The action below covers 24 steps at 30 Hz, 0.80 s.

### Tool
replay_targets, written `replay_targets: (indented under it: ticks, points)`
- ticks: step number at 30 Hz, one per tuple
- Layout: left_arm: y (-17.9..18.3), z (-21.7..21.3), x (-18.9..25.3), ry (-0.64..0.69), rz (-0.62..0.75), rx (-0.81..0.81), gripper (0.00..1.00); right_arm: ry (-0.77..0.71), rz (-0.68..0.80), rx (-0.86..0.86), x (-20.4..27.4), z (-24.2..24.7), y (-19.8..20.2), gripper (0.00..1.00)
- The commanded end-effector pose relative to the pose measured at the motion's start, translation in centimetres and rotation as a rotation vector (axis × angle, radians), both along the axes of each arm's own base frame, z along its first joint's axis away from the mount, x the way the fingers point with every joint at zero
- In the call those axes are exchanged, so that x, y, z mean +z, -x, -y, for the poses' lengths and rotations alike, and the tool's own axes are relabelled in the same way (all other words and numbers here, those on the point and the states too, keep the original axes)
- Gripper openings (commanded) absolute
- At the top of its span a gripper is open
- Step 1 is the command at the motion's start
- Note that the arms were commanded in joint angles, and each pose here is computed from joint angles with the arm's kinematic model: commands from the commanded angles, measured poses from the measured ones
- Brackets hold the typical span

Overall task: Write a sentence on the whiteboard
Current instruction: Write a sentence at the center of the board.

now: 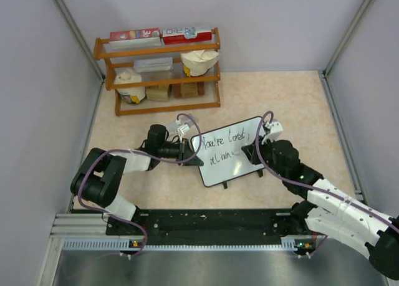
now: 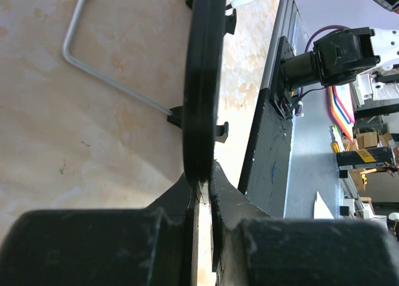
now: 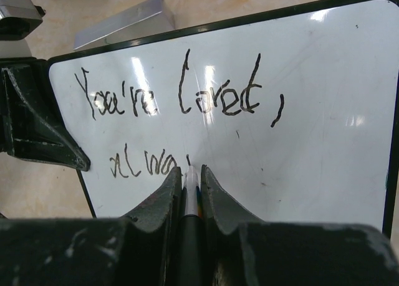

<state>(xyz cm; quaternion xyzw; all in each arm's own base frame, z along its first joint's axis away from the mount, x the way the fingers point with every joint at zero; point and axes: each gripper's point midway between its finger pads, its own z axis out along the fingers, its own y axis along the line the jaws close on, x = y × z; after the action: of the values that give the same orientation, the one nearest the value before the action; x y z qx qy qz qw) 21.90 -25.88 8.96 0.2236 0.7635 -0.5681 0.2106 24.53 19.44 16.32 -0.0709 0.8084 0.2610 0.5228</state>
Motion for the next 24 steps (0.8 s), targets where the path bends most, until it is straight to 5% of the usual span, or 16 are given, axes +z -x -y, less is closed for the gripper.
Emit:
replay_targets:
  ticks: [1,24]
  points:
    - [0.4,0.0,-0.4,-0.014,0.024,-0.012,0.0,0.023,-0.013,-0.01,-0.8,0.8,0.4,0.0]
    - [0.4,0.0,-0.4,-0.014,0.024,-0.014,0.0,-0.062,0.121,-0.053,5.0,0.6,-1.3,0.0]
